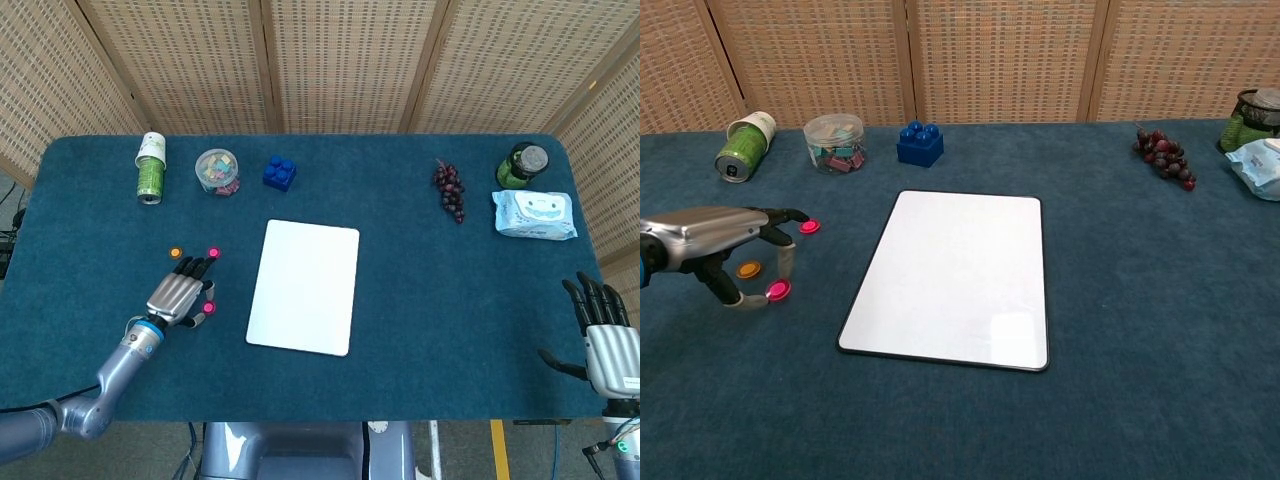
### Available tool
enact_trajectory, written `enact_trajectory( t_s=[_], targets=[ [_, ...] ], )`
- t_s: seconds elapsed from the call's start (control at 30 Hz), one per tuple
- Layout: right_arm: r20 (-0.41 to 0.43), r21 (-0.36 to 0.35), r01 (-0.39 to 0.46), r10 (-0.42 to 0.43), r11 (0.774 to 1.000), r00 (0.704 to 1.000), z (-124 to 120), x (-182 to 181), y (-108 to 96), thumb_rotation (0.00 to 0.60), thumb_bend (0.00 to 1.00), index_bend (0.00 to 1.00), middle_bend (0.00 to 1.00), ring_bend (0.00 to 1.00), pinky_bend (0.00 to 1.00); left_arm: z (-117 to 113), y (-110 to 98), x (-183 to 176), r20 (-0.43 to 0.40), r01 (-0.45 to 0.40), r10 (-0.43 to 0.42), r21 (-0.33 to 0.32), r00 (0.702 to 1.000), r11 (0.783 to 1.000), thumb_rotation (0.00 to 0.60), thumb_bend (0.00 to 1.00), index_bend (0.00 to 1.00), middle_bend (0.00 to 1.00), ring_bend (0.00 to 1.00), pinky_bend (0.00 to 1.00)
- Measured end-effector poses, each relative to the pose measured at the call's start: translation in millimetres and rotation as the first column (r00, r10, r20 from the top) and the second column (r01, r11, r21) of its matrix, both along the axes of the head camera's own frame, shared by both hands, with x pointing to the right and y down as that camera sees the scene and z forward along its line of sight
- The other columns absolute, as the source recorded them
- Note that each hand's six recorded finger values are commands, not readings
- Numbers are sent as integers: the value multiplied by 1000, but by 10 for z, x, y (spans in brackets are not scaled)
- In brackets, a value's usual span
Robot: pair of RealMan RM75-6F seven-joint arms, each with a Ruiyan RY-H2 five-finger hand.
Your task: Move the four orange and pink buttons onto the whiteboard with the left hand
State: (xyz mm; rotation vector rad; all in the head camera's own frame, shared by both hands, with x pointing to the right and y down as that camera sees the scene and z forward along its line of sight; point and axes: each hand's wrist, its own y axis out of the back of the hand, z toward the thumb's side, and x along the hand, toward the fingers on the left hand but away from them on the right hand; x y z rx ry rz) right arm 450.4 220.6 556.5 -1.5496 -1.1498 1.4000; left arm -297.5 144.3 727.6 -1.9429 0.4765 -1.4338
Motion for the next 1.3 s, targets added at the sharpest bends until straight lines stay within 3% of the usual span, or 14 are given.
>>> enact_trajectory(
  t_s=[0.37,0.47,0.7,0.77,0.93,1.03,1.3],
  targets=[
    [-5,-11,0,0,1000,1000,28,-1,-1,600,0,0,0,0,0,-332,-120,529,-64,-88,92,64,994,994,600,331,603,0,0,0],
    [-4,-14,0,0,1000,1000,37,-2,0,600,0,0,0,0,0,-331,-84,727,-65,-125,130,71,989,990,600,331,603,0,0,0],
    [-5,-23,-11,11,1000,1000,59,35,-8,600,0,0,0,0,0,-165,62,1110,-91,-147,147,10,985,989,600,325,601,0,0,0],
    [-5,-25,-13,13,1000,1000,65,42,-12,600,0,0,0,0,0,-142,65,1135,-88,-150,150,4,985,989,600,321,550,0,0,0],
    [-6,-25,-15,15,1000,1000,71,48,-17,600,0,0,0,0,0,-151,51,1117,-93,-149,148,-5,985,989,600,294,129,0,0,0],
    [-8,-26,-12,12,1000,1000,74,40,-15,600,0,0,0,0,0,-172,32,1077,-95,-151,150,-8,984,988,600,285,82,0,0,0],
    [-12,-26,1,-1,1000,1000,73,-12,6,600,0,0,0,0,0,-241,-60,855,-120,-108,105,-18,987,994,600,289,95,0,0,0]
  ],
)
